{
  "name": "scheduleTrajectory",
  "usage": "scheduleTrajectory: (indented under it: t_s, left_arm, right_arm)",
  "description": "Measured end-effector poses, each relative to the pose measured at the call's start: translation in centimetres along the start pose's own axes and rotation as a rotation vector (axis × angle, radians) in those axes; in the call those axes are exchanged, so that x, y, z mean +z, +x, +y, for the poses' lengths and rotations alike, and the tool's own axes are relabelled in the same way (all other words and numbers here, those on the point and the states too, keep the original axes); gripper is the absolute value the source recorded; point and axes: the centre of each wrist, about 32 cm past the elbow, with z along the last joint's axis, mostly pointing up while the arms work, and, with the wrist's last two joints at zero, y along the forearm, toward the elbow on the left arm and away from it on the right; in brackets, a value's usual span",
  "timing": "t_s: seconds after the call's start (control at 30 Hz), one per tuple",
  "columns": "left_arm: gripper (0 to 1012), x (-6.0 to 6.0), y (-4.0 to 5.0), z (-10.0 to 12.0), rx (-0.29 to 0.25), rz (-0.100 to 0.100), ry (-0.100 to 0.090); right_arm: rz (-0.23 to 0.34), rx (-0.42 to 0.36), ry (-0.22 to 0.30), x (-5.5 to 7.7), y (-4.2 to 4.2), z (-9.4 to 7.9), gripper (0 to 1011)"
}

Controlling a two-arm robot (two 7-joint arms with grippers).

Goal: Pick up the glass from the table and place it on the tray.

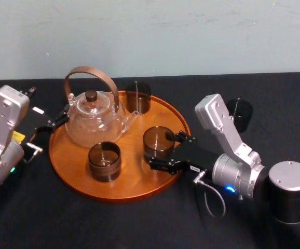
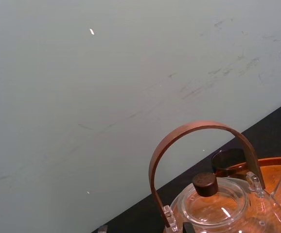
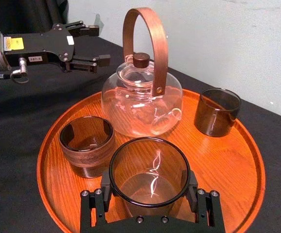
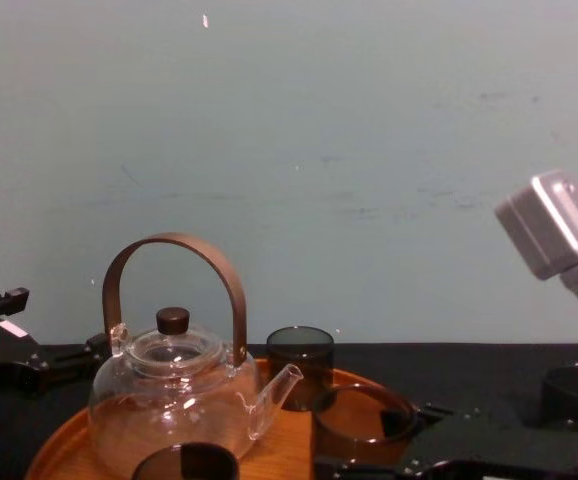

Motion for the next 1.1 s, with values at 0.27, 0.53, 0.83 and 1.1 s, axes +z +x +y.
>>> scheduleTrajectory:
  t_s: [0.27, 0.53, 0.83, 1.1]
  left_arm:
    - [1001, 0.0, 0.0, 0.0, 0.0, 0.0, 0.0]
    - [1001, 0.0, 0.0, 0.0, 0.0, 0.0, 0.0]
    - [1001, 0.0, 0.0, 0.0, 0.0, 0.0, 0.0]
    - [1002, 0.0, 0.0, 0.0, 0.0, 0.0, 0.0]
  right_arm:
    - [0.005, 0.003, -0.005, -0.3, 0.11, 1.1, 903]
    - [0.014, 0.01, -0.012, -0.6, 0.26, 2.0, 903]
    - [0.017, 0.029, -0.023, -0.8, 0.01, 2.8, 902]
    - [0.018, 0.038, -0.032, -1.0, -0.18, 3.1, 902]
